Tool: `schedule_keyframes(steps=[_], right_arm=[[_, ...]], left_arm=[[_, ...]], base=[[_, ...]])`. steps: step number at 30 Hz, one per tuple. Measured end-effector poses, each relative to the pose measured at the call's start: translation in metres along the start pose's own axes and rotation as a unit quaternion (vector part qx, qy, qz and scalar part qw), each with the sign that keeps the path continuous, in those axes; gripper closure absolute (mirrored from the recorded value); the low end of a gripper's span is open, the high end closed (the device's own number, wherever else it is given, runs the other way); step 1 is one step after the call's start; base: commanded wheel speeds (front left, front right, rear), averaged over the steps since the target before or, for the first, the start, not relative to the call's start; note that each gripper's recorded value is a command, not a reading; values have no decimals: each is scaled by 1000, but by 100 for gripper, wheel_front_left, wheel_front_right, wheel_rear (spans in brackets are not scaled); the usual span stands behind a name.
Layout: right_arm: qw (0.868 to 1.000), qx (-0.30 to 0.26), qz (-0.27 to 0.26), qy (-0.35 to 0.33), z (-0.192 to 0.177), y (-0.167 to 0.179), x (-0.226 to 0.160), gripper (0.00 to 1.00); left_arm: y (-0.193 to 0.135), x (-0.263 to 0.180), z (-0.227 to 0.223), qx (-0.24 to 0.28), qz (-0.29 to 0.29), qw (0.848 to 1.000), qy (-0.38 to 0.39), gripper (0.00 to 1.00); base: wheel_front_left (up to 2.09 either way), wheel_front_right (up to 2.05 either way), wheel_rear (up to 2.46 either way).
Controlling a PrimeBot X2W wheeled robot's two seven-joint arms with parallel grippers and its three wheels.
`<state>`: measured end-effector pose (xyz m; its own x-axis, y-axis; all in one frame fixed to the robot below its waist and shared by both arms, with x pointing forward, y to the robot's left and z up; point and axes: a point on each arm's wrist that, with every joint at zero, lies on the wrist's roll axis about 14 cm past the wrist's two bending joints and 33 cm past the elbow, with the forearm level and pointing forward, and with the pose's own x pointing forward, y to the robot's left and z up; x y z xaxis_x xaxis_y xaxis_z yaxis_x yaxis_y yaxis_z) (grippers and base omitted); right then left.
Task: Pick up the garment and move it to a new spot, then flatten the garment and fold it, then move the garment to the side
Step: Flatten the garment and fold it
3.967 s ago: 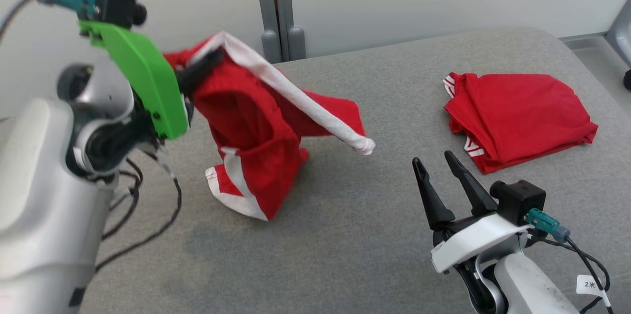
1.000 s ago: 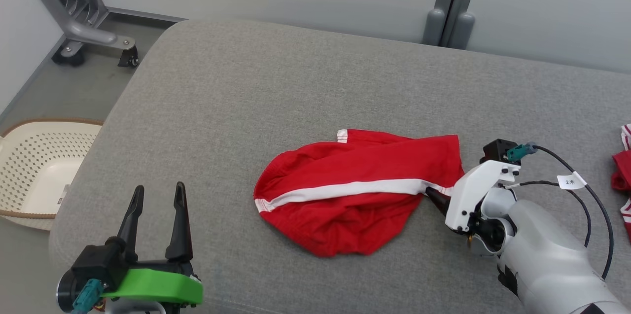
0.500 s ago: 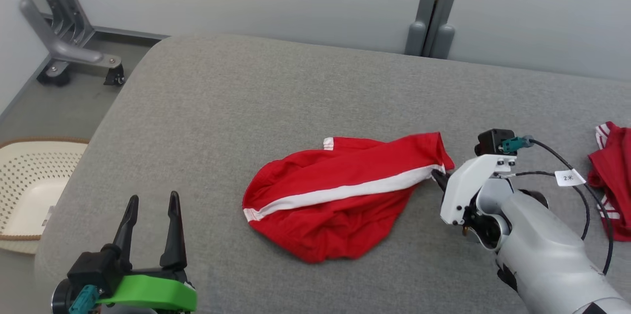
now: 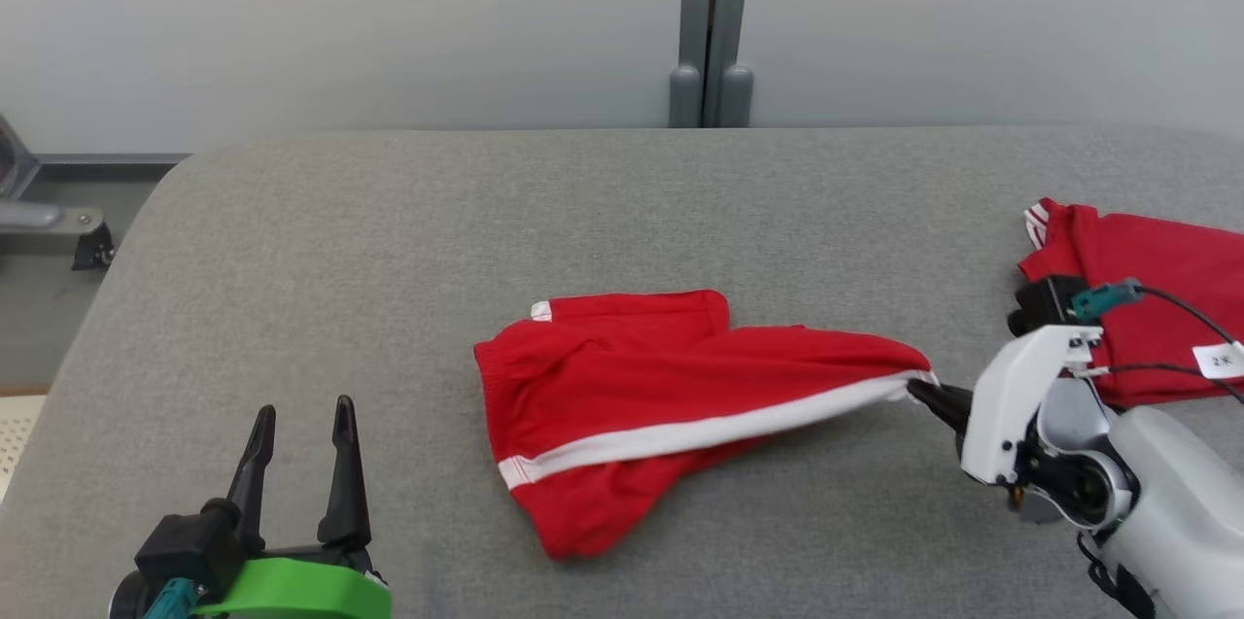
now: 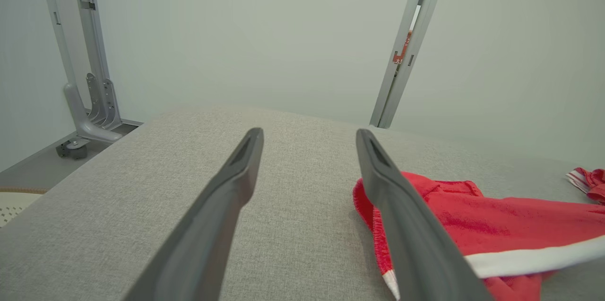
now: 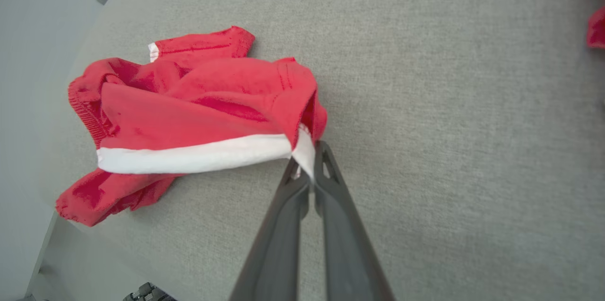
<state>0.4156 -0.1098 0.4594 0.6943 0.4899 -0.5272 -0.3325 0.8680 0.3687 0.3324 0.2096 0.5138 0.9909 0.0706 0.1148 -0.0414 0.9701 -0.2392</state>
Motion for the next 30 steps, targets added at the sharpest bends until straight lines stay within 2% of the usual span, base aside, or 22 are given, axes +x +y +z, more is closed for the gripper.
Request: schedule_keyframes(steps=[5,6,7,8,11,14,17,19,22,25,27,30], right_arm=[[997,54,-37,29,-39,-37,-27,100],[997,60,-45,33,-45,-42,-28,80],[996,65,-50,39,-52,-45,-29,68],[995,72,-55,46,-61,-47,-28,0],[994,83,-56,51,-74,-43,-22,0],[994,86,-55,35,-70,-40,-19,0],[996,70,-63,-1,-51,-45,-23,0],[995,51,-71,-49,-27,-51,-29,0],[988,33,-69,-133,12,-49,-40,0],[974,18,-59,-220,43,-37,-51,0],[963,20,-50,-264,50,-26,-56,0],[959,14,-52,-280,41,-20,-57,0]], left_arm=[[-14,7,-6,-5,-20,1000,7,0],[-14,8,-7,-5,-22,1000,10,0],[-15,8,-8,-5,-22,1000,12,0],[-15,8,-10,-5,-22,1000,14,0],[-14,8,-13,-6,-22,1000,18,0],[-13,8,-13,-5,-22,1000,19,0],[-11,8,-10,-3,-19,1000,14,0],[-9,8,-6,-2,-17,1000,8,0],[-7,8,-2,-1,-15,1000,1,0],[-9,8,0,-2,-18,1000,-1,0],[-12,8,-2,-7,-21,1000,2,0],[-17,8,-9,-14,-30,999,13,0]], base=[[0,0,0],[0,0,0],[0,0,0],[0,0,0],[0,0,0],[0,0,0],[0,0,0],[0,0,0],[0,0,0],[0,0,0],[0,0,0],[0,0,0]])
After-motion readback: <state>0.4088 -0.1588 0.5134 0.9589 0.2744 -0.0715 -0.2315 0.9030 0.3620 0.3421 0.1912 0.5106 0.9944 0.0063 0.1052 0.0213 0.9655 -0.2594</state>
